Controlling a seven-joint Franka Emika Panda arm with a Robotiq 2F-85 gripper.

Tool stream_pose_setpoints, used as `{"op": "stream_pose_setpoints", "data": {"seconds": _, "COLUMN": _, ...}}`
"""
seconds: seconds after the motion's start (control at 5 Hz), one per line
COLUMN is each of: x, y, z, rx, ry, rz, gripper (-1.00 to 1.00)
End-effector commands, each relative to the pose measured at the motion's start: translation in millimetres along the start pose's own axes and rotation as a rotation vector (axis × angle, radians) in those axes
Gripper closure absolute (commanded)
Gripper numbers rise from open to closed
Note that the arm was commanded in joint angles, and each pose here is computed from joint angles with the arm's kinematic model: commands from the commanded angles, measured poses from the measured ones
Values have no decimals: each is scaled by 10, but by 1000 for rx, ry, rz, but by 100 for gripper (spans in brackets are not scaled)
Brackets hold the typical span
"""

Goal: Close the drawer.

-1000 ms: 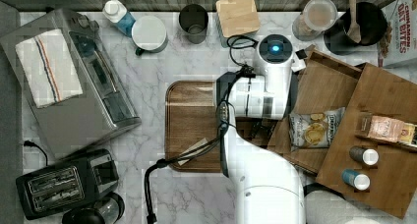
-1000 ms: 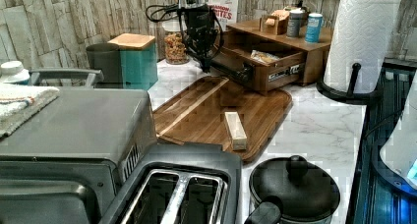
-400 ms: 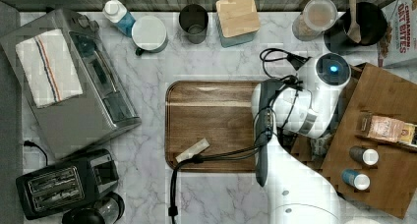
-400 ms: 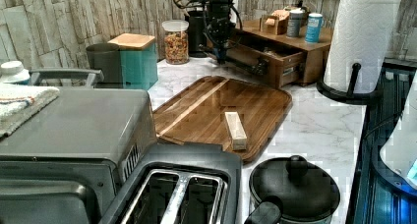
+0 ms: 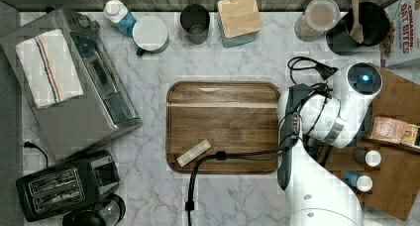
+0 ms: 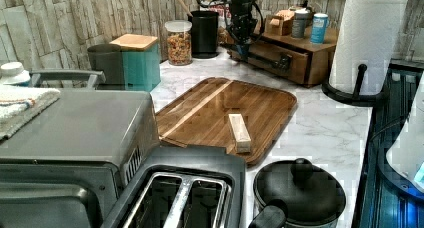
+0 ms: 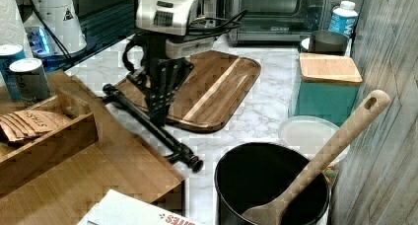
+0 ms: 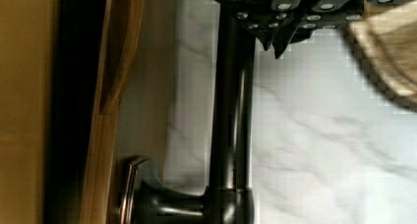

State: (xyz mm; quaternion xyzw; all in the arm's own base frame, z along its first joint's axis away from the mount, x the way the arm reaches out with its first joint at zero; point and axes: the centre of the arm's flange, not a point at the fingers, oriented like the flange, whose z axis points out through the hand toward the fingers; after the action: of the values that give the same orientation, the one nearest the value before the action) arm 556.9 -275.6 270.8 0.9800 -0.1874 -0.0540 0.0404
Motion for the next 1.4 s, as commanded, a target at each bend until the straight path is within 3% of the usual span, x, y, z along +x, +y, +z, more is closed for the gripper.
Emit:
{"op": "stream_pose_setpoints", "data": {"seconds": 0.2, "x": -72, "y": 2185, "z": -581, "rx": -153, "ry": 70, "rz": 236, "gripper": 100}}
{"op": "stream_pose_setpoints", "data": {"seconds": 1.4, "x": -72, "y": 2184, "z": -581, "rx": -153, "ry": 70, "rz": 236, "gripper": 100}}
